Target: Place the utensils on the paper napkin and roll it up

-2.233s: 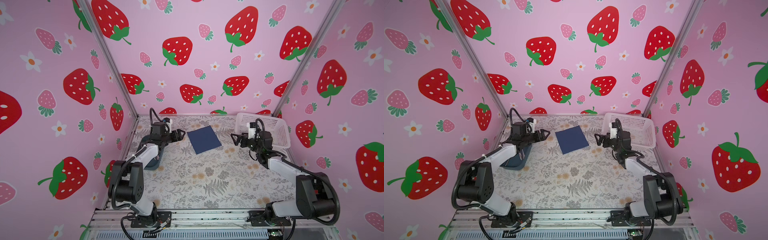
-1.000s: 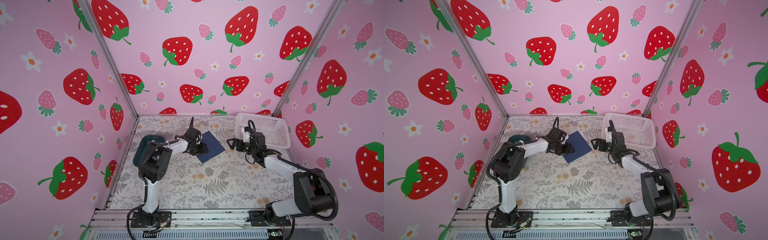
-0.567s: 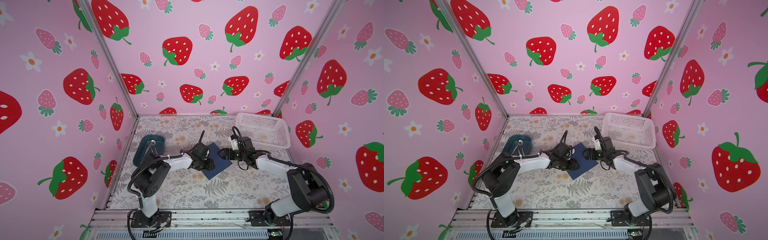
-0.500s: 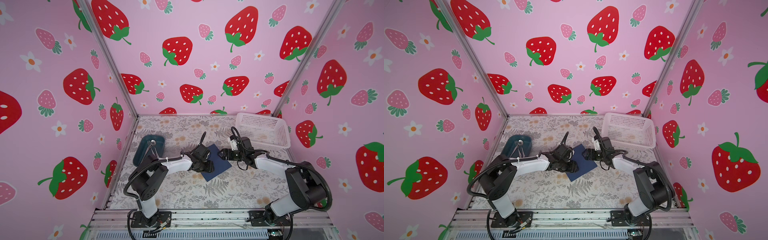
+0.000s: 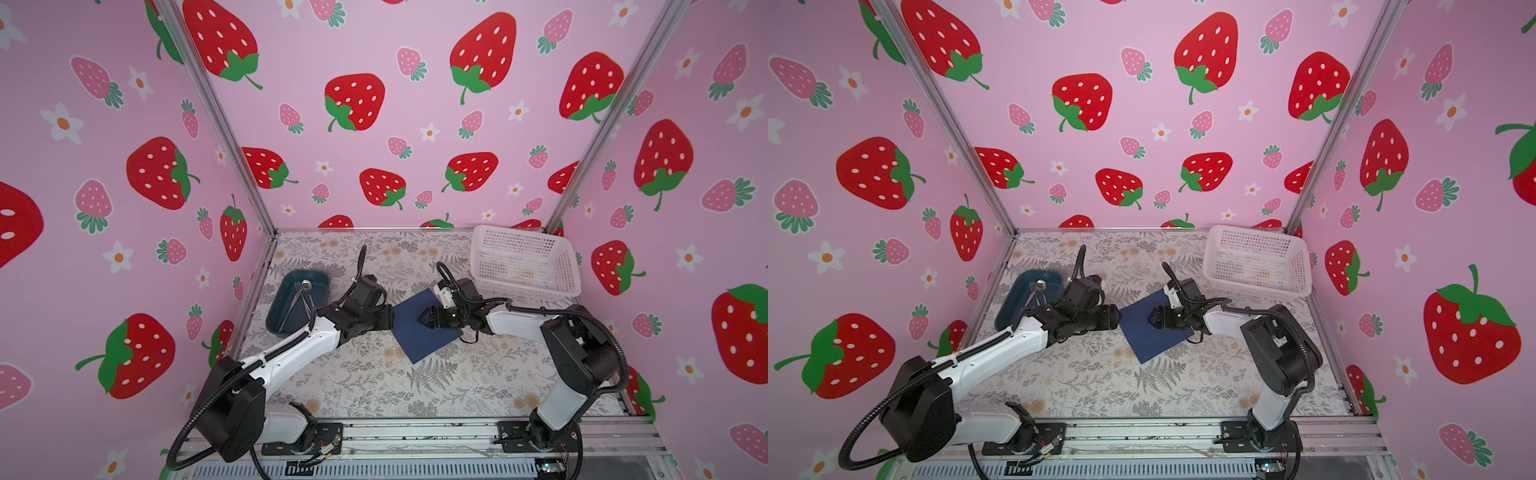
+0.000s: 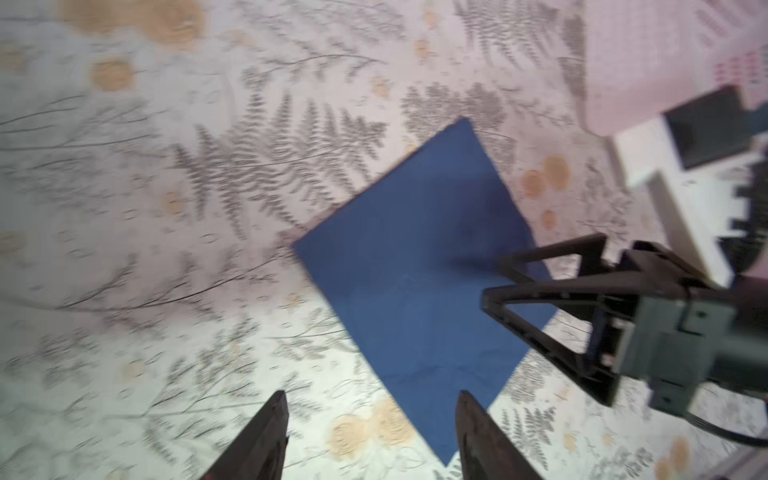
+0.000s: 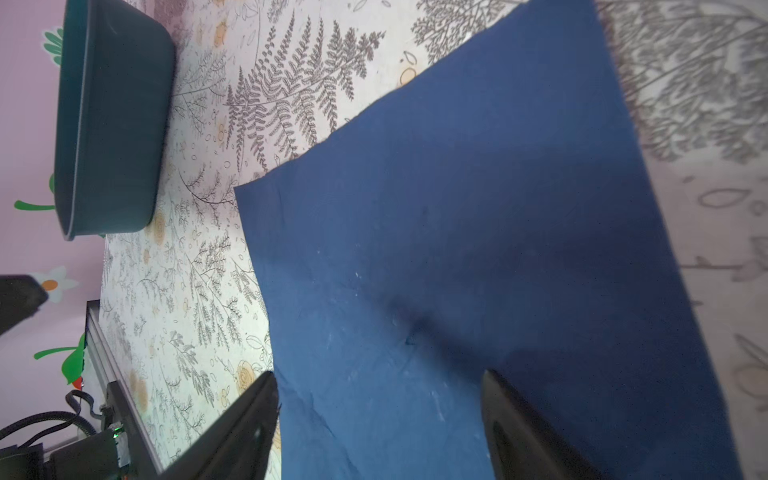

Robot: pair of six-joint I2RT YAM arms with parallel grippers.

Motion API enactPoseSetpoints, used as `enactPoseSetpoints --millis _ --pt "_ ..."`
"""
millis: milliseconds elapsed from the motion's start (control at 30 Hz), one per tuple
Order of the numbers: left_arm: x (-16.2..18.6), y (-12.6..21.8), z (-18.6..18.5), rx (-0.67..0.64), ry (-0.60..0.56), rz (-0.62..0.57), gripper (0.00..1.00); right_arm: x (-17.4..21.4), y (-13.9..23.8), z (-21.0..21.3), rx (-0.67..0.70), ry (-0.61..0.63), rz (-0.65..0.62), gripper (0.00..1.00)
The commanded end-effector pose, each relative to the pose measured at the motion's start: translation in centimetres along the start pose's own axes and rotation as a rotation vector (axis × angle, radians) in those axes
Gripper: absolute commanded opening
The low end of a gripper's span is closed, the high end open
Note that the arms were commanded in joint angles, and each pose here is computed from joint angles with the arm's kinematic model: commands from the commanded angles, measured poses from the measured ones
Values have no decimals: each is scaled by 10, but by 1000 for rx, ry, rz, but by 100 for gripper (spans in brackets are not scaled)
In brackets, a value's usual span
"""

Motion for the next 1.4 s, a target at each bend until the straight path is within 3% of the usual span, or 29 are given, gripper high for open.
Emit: enactPoseSetpoints --millis 0,133,300,633,800,1067,1233,1367 --pt "5 9 41 -100 58 42 65 0 -4 -1 33 -7 29 78" --pt "1 21 80 -153 139 58 67 9 -6 -17 125 -9 64 74" --pt "-5 36 123 -195 256 72 72 23 -3 -27 140 33 109 72" --pt "-22 17 179 -152 390 102 75 1 14 0 142 212 89 73" --pt "-35 -6 186 -70 393 146 74 -20 24 26 92 266 21 75" --pt "-45 -34 181 78 395 176 70 -41 21 44 34 235 -64 76" --pt "-49 -45 161 135 365 173 67 -42 14 43 -10 184 -79 76" --pt "-50 -60 134 145 271 219 65 -37 0 38 -38 137 -32 75"
Point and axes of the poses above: each gripper's point midway between its finger pads, its own y axis back along the fingers, its own z axis along the line the jaws close on, x = y × z, the point moved 6 cm from there along y, back along the fingers, and after that the axes turned 14 degrees about -y, right-handed, at the moved point
